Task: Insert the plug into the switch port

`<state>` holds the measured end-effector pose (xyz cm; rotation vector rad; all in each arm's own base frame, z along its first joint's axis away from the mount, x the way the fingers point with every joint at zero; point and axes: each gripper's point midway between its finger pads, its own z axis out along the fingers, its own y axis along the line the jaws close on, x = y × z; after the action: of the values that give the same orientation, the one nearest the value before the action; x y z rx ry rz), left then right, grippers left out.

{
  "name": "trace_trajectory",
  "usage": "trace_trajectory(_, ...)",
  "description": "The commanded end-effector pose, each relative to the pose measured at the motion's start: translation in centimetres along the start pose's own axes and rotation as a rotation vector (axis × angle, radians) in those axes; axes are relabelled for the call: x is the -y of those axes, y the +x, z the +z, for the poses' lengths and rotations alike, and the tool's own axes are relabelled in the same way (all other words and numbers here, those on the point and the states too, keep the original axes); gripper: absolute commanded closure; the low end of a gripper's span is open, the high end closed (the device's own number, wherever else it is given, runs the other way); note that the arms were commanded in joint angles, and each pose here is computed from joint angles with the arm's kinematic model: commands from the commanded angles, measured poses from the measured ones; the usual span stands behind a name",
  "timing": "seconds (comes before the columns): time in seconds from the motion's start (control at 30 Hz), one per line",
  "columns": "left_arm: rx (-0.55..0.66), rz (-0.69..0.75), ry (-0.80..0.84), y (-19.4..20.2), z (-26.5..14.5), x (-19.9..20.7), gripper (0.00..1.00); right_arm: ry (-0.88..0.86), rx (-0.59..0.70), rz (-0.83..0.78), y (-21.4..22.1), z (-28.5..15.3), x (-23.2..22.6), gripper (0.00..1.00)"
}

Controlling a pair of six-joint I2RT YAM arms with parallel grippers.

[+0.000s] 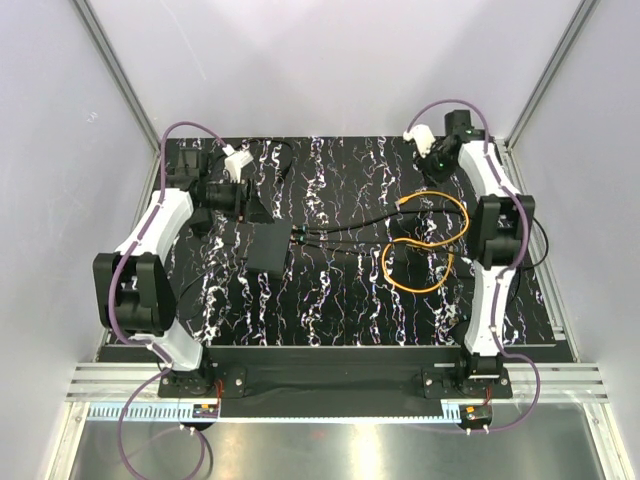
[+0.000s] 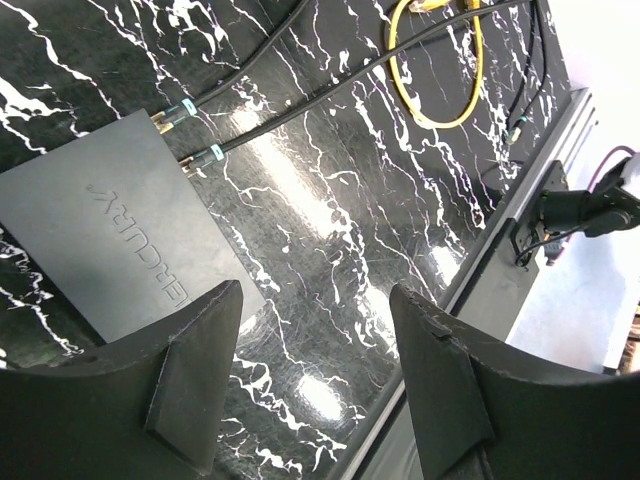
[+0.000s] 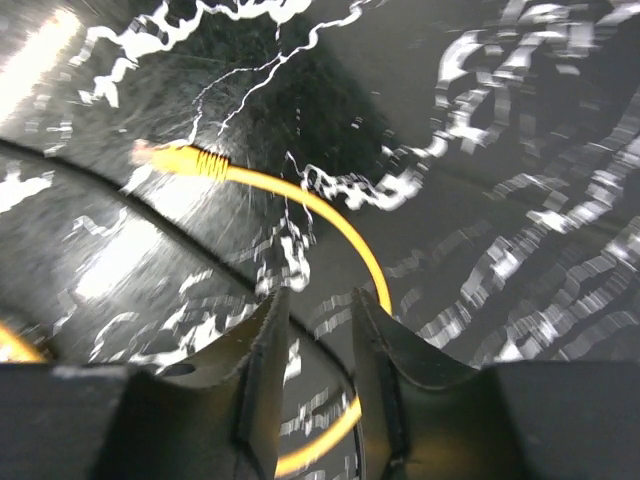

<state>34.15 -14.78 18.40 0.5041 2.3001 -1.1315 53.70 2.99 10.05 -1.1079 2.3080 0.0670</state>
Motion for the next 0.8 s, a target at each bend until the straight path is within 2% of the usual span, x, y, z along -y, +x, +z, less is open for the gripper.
trace_trajectory(0.0,0.052,0.056,0.057,-2.2,-0.3,1.3,0.35,-0.038,0.023,-0.083,-1.4,1.5,-0.4,0.61)
trace_trajectory(0.17,0.045,0.034,0.066,-2.4,0.1,0.9,0.34,-0.085,0.056,-0.170,-1.7,4.0,-1.8,0.51)
trace_trajectory(0.33,0.040,0.026,0.053,-2.4,0.3,0.4,0.35,-0.106,0.051,-0.194,-1.6,6.4,-2.8,0.48)
trace_trajectory(0.67,0.034,0.019,0.047,-2.4,0.4,0.1,0.35,-0.178,0.022,-0.228,-0.8,9.2,-4.6,0.50)
trace_trajectory(0.77,0.033,0.017,0.045,-2.4,0.4,0.0,0.35,-0.210,0.003,-0.249,-0.1,9.8,-5.3,0.58)
